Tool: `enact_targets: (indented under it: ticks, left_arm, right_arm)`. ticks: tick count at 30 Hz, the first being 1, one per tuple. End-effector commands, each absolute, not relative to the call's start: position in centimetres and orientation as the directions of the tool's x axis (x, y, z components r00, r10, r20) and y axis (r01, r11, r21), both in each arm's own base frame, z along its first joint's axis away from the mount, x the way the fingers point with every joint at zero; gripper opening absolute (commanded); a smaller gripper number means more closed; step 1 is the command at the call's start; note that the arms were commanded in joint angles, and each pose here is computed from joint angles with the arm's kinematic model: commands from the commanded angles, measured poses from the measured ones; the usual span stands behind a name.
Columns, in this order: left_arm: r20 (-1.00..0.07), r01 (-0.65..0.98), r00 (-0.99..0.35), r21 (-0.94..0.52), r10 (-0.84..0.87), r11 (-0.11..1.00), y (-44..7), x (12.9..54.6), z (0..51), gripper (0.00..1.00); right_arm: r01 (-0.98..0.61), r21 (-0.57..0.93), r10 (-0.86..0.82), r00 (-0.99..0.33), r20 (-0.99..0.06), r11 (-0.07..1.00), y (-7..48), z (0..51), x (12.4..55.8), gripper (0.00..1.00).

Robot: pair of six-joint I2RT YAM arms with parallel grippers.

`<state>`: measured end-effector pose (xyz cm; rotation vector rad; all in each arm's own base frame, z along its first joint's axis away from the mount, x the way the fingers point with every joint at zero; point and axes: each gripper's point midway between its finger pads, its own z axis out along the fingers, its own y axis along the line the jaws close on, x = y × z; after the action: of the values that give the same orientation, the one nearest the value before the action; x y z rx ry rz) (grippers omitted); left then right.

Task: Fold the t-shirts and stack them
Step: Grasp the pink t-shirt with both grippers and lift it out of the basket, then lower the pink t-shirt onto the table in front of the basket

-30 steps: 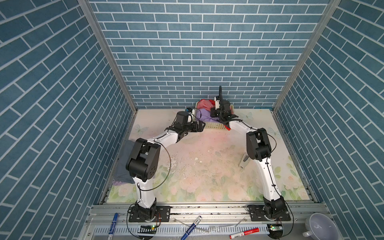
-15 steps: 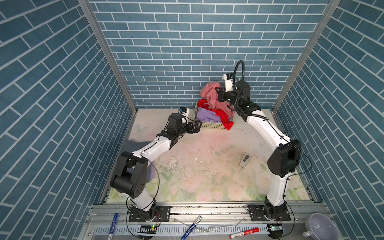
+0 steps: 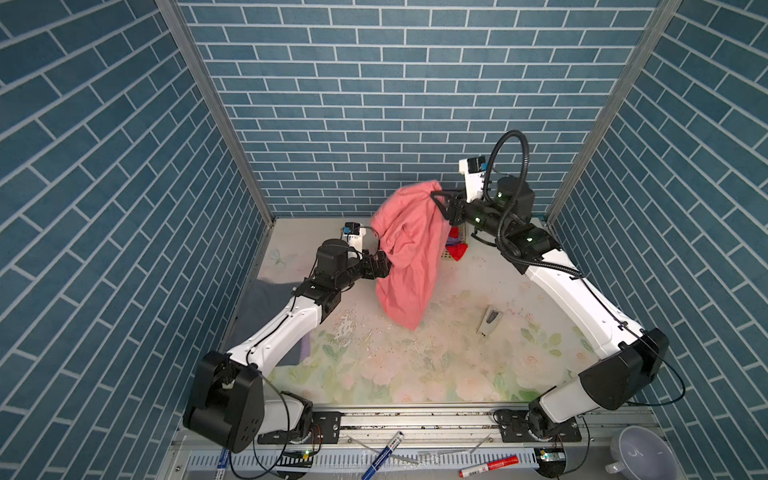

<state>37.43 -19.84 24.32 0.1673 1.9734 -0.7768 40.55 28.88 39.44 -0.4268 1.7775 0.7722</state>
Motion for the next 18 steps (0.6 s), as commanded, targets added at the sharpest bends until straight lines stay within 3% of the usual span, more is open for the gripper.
enact_targets:
  ticks: [1, 4, 6, 14, 18]
  left_arm:
    - [-0.803, 0.345, -0.575, -0.411, -0.156, 0.844, -17.9, 36.0, 21.7, 1.00]
    - [-0.773, 0.306, -0.617, -0.407, -0.146, 0.861, -17.2, 35.0, 20.1, 1.00]
    - [-0.753, 0.272, -0.643, -0.395, -0.139, 0.878, -16.5, 34.5, 19.0, 1.00]
    - [-0.692, 0.216, -0.716, -0.351, -0.096, 0.911, -15.8, 34.3, 14.7, 0.97]
    - [-0.655, 0.122, -0.747, -0.308, -0.117, 0.944, -13.9, 36.0, 12.6, 0.92]
  right_arm:
    - [-0.335, 0.185, -0.017, -0.518, -0.855, 0.924, 24.1, 29.8, 43.3, 0.57]
    - [-0.230, 0.092, -0.063, -0.589, -0.805, 0.969, 21.7, 26.1, 43.3, 0.60]
    - [-0.237, 0.112, -0.058, -0.611, -0.789, 0.965, 21.8, 24.8, 42.5, 0.60]
    - [-0.328, 0.450, 0.066, -0.745, -0.664, 0.831, 26.9, 20.2, 38.5, 0.63]
    - [-0.423, 0.494, 0.039, -0.729, -0.684, 0.760, 30.7, 19.4, 37.5, 0.64]
